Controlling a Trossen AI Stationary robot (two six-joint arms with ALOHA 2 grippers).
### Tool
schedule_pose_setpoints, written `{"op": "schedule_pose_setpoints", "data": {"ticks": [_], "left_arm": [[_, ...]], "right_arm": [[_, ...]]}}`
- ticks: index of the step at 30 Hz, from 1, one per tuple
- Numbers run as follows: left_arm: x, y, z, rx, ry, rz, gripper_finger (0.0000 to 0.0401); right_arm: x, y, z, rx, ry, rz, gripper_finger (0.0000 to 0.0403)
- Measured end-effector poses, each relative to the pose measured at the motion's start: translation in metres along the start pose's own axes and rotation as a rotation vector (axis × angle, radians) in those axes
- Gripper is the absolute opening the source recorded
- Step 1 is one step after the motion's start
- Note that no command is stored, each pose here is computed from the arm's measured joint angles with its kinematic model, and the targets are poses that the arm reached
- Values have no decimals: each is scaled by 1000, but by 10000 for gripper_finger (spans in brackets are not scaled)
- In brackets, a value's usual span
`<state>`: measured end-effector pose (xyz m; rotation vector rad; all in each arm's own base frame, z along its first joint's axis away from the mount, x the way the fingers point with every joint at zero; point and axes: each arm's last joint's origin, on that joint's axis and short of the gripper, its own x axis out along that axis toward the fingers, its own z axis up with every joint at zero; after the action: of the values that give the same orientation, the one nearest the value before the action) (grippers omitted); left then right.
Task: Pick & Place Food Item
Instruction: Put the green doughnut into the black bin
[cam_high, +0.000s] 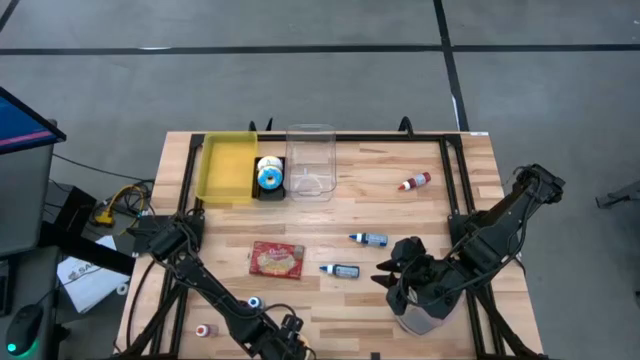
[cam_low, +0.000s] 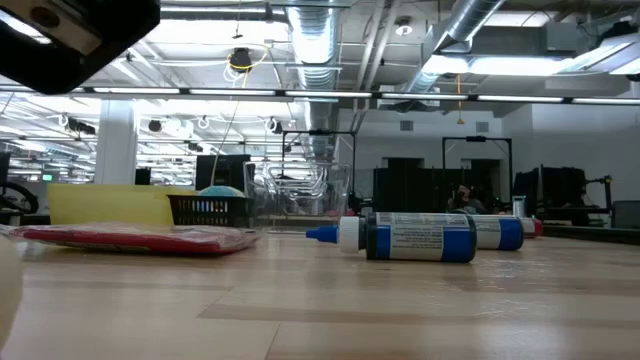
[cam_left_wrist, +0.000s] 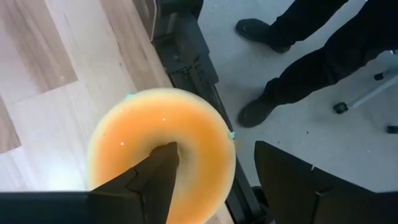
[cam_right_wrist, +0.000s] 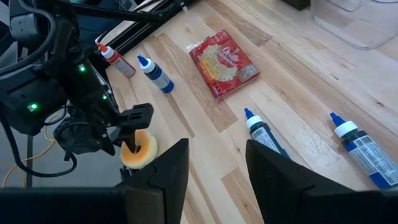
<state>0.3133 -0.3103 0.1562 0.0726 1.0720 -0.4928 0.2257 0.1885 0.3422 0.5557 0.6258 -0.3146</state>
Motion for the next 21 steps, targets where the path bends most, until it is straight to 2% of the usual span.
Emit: {"op": "schedule_pose_setpoints", "data": {"ticks": [7,12,21], "left_arm": [[9,5,-12,-63,22,-34,182],[6,9,-8,-87,8,-38,154],[-43,37,22,-213,-130,-50,71]], "right_arm": [[0,0,0,-2,1,-1,153],[0,0,0,-2,3,0,153],[0,0,0,-2,4,0,153]]}}
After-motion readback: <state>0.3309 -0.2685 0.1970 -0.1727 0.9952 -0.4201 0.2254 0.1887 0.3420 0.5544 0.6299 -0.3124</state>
